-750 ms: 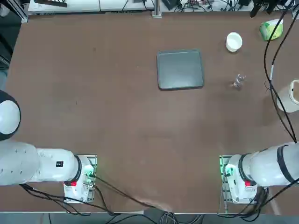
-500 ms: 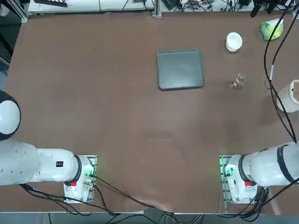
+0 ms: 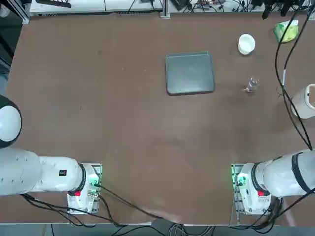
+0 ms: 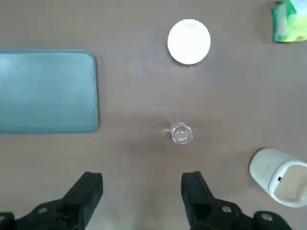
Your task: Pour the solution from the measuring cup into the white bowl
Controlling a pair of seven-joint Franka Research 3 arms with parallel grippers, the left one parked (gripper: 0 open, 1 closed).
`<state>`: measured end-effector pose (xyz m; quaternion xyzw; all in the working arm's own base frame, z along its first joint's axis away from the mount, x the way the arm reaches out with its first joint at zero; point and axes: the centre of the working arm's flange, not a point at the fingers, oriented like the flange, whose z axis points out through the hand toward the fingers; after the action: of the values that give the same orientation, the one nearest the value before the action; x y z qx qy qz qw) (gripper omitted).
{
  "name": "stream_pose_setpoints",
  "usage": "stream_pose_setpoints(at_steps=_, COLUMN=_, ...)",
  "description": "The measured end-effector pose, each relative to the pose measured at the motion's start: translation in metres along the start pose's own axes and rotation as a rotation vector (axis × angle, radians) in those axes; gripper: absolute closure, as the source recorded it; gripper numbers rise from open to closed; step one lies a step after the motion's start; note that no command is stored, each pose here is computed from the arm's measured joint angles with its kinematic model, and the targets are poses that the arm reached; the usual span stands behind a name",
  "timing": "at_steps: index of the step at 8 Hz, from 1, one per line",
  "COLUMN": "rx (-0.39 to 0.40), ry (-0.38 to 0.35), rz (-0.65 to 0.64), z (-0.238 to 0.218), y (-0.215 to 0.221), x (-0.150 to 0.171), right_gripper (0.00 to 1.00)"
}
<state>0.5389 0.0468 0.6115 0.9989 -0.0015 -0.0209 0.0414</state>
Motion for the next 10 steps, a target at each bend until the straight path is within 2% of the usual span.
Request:
stream_pose_setpoints(at_steps=2, rx=-0.060, ry=-0.015, rz=0.144, z=0.021, y=-0.025, x=0.008, right_gripper=0.00)
stream_pose_setpoints(at_steps=4, rx=-0.185, ry=-0.018, rz=0.328, z=0.063, y=-0.065, x=0.013, right_gripper=0.00)
stream_pose_setpoints(at_steps=7, rx=-0.401, ry=0.081, rz=0.582, z=0.170, y=-0.148, x=-0.004, right_gripper=0.00)
stream_pose_setpoints(at_steps=10, rx=-0.578, ry=0.205, rz=0.896, z=0.262, y=-0.177, x=-0.009, right_gripper=0.00)
